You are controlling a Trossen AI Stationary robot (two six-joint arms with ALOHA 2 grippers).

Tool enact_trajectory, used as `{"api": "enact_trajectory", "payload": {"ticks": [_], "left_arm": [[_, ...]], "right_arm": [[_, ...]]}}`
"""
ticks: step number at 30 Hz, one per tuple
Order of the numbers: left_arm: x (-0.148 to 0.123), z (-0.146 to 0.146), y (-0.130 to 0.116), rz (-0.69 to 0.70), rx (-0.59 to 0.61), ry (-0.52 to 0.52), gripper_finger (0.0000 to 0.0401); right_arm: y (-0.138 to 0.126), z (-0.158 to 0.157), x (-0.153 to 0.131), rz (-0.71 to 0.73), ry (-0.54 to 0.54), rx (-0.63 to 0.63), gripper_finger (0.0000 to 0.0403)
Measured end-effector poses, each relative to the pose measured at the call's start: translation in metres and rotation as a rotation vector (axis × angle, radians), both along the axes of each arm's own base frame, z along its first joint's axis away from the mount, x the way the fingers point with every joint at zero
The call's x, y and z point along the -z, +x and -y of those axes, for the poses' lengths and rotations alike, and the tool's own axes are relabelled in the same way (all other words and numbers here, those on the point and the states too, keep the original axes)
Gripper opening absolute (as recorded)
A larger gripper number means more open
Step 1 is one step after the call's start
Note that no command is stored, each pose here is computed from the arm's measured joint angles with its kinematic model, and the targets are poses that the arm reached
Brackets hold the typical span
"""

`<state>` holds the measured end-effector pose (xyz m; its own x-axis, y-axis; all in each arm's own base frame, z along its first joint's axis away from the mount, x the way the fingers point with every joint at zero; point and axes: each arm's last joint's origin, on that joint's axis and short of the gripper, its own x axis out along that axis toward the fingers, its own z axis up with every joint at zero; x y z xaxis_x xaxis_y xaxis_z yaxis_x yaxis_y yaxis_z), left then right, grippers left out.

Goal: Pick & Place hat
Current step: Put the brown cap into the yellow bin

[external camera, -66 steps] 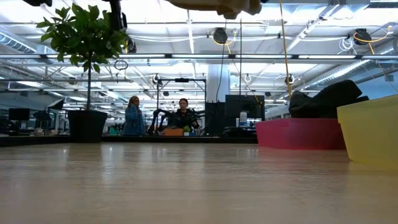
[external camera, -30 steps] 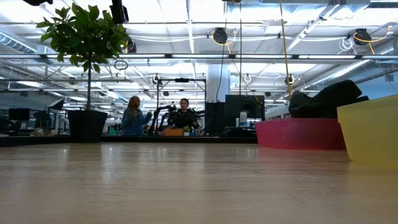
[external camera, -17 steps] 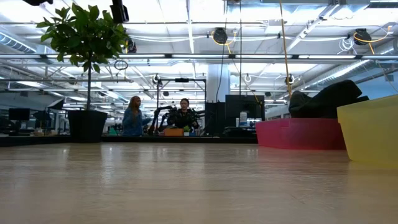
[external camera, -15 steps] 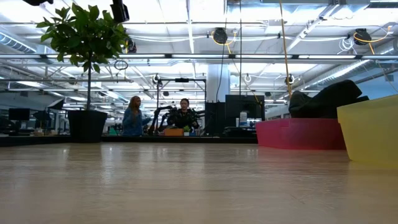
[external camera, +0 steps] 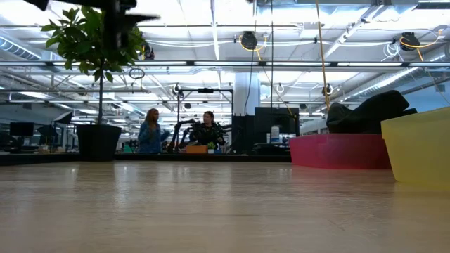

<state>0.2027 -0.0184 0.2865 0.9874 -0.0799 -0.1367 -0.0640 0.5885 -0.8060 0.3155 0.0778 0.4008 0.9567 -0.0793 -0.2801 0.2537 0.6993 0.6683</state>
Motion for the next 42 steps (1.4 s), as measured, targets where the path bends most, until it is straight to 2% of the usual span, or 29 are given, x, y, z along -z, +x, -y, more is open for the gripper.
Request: {"api": "enact_trajectory", "payload": {"ticks": [4, 8, 14, 20, 29, 37, 42], "left_arm": [[0.003, -0.009, -0.019, -0.103, -0.117, 0.042, 0.0225], [-0.005, -0.018, -0.038, -0.081, -0.182, 0.062, 0.0211], [-0.015, -0.023, -0.055, -0.011, -0.214, 0.07, 0.0189], [-0.017, -0.023, -0.058, 0.001, -0.214, 0.068, 0.0188], [-0.017, -0.023, -0.058, 0.0, -0.214, 0.066, 0.0189], [-0.017, -0.023, -0.058, 0.0, -0.214, 0.065, 0.0189], [-0.017, -0.023, -0.058, 0.001, -0.22, 0.05, 0.0188]], "right_arm": [[-0.015, -0.026, 0.006, -0.087, 0.076, -0.055, 0.0001], [-0.035, -0.055, 0.019, -0.223, 0.144, -0.061, 0.0001], [-0.071, -0.082, 0.036, -0.351, 0.187, 0.138, 0.0], [-0.1, -0.089, 0.052, -0.497, 0.235, 0.292, 0.0], [-0.126, -0.107, 0.062, -0.728, 0.391, 0.296, 0.0], [-0.157, -0.111, 0.075, -1.02, 0.337, 0.44, 0.0], [-0.154, -0.117, 0.079, -1.006, 0.329, 0.441, 0.0]]}}
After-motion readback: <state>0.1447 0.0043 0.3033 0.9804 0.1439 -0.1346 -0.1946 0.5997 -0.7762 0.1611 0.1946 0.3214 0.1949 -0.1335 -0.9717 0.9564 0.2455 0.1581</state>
